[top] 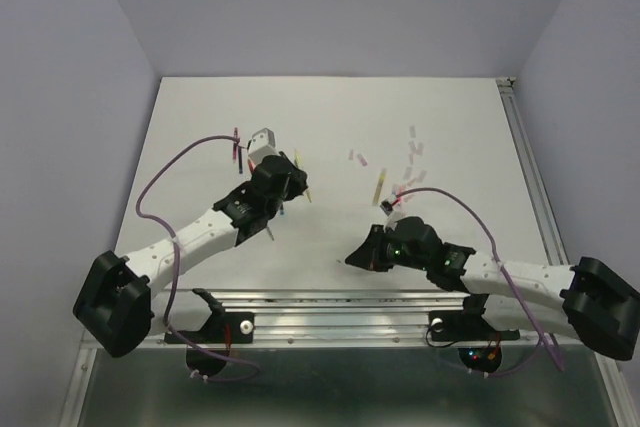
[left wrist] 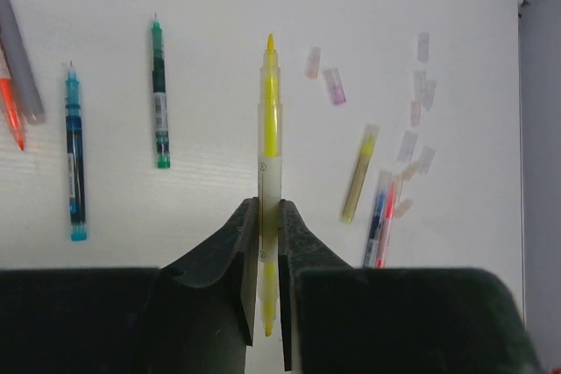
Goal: Open the pen caps
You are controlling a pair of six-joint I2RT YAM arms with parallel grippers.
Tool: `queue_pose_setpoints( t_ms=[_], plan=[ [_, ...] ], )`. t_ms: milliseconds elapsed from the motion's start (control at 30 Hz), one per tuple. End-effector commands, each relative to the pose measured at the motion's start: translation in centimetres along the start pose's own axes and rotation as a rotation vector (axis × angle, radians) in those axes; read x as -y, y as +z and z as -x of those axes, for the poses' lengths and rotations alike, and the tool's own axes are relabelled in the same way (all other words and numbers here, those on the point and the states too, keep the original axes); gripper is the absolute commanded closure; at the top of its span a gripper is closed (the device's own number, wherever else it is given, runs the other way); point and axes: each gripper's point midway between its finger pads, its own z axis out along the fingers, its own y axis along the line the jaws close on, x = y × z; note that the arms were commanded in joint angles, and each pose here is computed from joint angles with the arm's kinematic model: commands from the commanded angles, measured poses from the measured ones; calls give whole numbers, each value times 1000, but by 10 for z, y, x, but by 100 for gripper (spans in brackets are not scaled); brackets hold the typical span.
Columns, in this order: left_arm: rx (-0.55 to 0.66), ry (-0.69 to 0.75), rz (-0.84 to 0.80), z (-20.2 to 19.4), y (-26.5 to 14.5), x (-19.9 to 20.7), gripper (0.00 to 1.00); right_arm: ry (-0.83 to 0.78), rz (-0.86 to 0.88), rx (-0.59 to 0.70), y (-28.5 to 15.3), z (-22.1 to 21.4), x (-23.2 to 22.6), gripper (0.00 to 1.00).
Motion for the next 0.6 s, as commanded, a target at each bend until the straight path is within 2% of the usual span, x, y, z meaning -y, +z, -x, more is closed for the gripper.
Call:
queue_pose_setpoints(
  t_ms=[0,167,233,333,567],
  plan=[
    [-162,73,-110,-42,-23,-5,100,91,-133,121,-10,44,45,99],
    [-242,90,-47,-79,-43,-44,100,62,-328,310,-37,98,81,99],
    [-238,81,22,-85,-42,-62,100,81,-453,295,-51,98,109,99],
    [-285,115,151,-100,-41,-94,100,121,-592,369,-75,122,140,99],
    [-292,137,225,-105,-35,-107,100,167,-729,428,-98,149,171,99]
  ],
)
